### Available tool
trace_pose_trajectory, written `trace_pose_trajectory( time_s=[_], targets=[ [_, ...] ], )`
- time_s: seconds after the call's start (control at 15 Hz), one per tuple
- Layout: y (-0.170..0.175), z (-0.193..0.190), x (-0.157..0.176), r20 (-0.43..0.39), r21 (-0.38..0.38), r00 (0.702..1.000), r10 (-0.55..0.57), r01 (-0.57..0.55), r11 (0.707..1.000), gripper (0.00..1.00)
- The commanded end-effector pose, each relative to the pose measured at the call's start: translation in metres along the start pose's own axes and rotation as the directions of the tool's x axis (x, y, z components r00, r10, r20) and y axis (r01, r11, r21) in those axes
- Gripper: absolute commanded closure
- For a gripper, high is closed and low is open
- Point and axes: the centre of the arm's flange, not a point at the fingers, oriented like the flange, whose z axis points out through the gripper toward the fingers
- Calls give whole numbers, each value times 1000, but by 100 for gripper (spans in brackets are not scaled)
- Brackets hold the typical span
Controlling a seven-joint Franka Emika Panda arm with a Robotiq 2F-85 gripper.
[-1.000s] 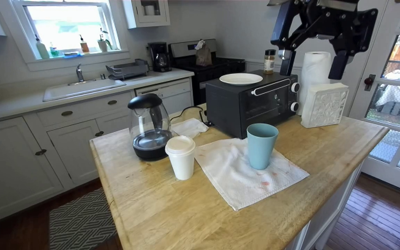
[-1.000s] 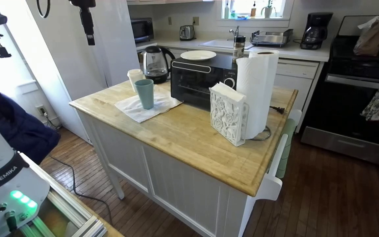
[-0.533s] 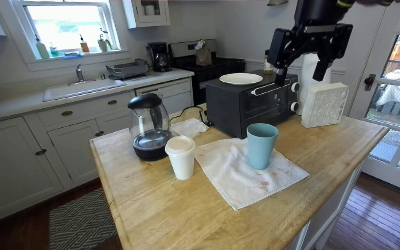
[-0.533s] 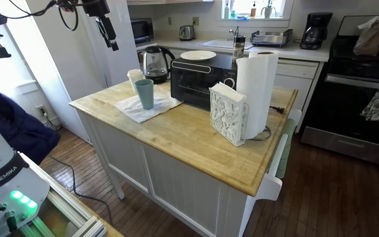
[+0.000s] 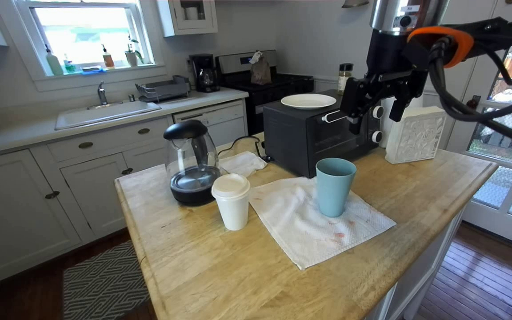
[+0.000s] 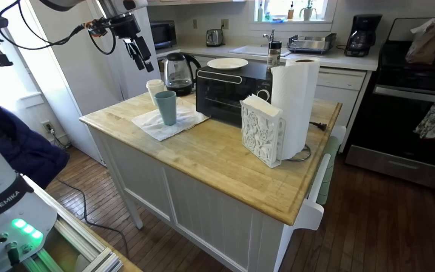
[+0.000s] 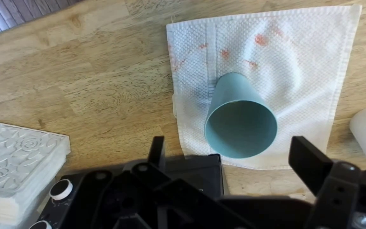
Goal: Flip the blue cup over on the towel
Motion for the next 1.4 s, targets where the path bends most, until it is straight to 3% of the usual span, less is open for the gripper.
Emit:
trace_pose_trajectory(
  time_s=[0.0, 0.27, 0.53, 0.8, 1.07, 1.33],
  targets=[
    [0, 0, 0, 0, 0, 1000, 0, 0, 1000, 0],
    [10, 28, 10, -25, 5, 1000, -18, 18, 1000, 0],
    [23, 64, 18, 24, 49, 999, -21, 20, 999, 0],
    [26, 98, 24, 41, 48, 999, 22, -24, 999, 0],
    [20, 118, 25, 57, 111, 996, 68, -74, 991, 0],
    [24, 137, 28, 83, 41, 991, 108, -111, 993, 0]
  ],
)
